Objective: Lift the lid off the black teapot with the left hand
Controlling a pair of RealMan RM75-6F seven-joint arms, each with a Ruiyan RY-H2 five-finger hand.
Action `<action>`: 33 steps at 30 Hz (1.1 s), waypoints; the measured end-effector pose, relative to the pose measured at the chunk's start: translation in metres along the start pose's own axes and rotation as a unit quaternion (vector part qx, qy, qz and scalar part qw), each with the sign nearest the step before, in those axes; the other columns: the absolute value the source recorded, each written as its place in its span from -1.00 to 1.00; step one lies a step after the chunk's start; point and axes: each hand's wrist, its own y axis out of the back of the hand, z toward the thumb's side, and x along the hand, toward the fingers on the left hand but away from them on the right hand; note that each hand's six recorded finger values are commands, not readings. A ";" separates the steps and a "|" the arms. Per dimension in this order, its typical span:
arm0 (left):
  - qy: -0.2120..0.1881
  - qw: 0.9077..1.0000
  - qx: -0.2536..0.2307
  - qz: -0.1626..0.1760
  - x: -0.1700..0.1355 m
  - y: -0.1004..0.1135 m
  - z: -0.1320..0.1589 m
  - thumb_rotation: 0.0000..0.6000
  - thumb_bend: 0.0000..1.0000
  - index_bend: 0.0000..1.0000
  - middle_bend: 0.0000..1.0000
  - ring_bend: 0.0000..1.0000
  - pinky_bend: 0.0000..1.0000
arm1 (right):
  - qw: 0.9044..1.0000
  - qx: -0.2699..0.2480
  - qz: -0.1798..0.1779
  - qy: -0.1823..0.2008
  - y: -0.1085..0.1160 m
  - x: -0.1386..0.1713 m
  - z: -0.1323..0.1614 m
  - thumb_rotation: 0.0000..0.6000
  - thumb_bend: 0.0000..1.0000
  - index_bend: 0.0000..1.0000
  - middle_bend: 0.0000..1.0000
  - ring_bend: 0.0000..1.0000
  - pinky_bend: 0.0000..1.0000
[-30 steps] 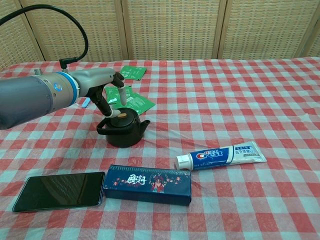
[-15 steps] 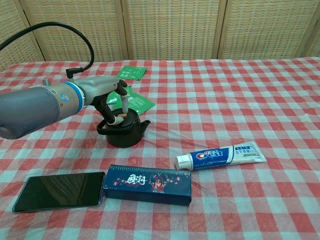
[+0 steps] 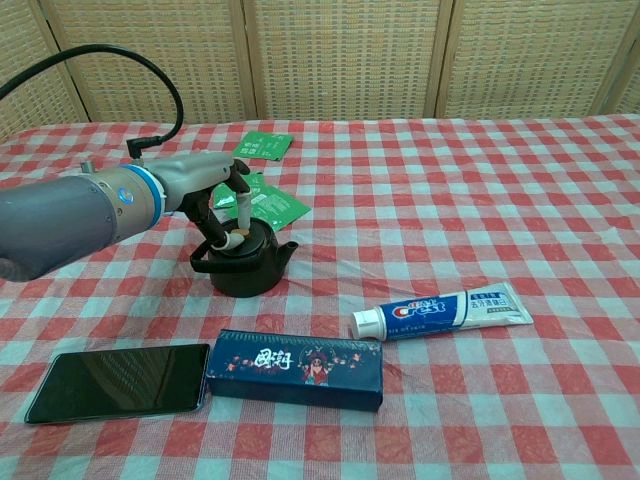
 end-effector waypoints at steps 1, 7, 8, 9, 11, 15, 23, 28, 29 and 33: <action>-0.002 1.000 -0.002 0.002 -0.001 0.002 0.001 1.00 -0.26 0.46 -1.00 -1.00 -1.00 | 1.000 0.000 0.000 0.000 0.000 0.000 0.000 1.00 -1.00 -0.88 -1.00 -1.00 -1.00; -0.019 0.999 -0.019 0.021 -0.008 0.020 0.004 1.00 -0.26 0.46 -1.00 -1.00 -1.00 | 1.000 0.001 0.002 0.002 -0.001 0.000 0.001 1.00 -1.00 -0.88 -1.00 -1.00 -1.00; -0.021 0.999 -0.020 0.026 -0.010 0.024 0.004 1.00 -0.26 0.46 -1.00 -1.00 -1.00 | 1.000 0.001 0.002 0.002 -0.001 0.000 0.001 1.00 -1.00 -0.88 -1.00 -1.00 -1.00; -0.024 0.999 -0.021 0.033 -0.012 0.030 0.003 1.00 -0.26 0.46 -1.00 -1.00 -1.00 | 1.000 0.002 0.002 0.002 -0.001 0.000 0.002 1.00 -1.00 -0.88 -1.00 -1.00 -1.00; -0.026 0.998 -0.022 0.045 -0.016 0.040 0.002 1.00 -0.26 0.46 -1.00 -1.00 -1.00 | 1.000 0.002 0.002 0.003 -0.002 0.001 0.002 1.00 -1.00 -0.88 -1.00 -1.00 -1.00; -0.020 0.998 -0.023 0.062 -0.021 0.055 -0.009 1.00 -0.26 0.46 -1.00 -1.00 -1.00 | 1.000 0.002 0.002 0.005 -0.002 0.002 0.004 1.00 -1.00 -0.88 -1.00 -1.00 -1.00; 0.026 0.998 -0.029 0.046 -0.015 0.049 -0.058 1.00 -0.26 0.45 -1.00 -1.00 -1.00 | 1.000 0.005 0.004 0.010 -0.003 0.004 0.007 1.00 -1.00 -0.88 -1.00 -1.00 -1.00; 0.053 0.998 -0.035 0.027 -0.005 0.033 -0.090 1.00 -0.26 0.43 -1.00 -1.00 -1.00 | 1.000 0.007 0.007 0.010 -0.005 0.003 0.008 1.00 -1.00 -0.88 -1.00 -1.00 -1.00; 0.058 0.997 -0.036 0.023 -0.002 0.028 -0.097 1.00 -0.26 0.41 -1.00 -1.00 -1.00 | 1.000 0.007 0.007 0.009 -0.005 0.003 0.008 1.00 -1.00 -0.88 -1.00 -1.00 -1.00; 0.066 0.997 -0.045 0.011 0.004 0.013 -0.110 1.00 -0.32 0.25 -1.00 -1.00 -1.00 | 1.000 0.008 0.009 0.008 -0.007 0.002 0.007 1.00 -1.00 -0.88 -1.00 -1.00 -1.00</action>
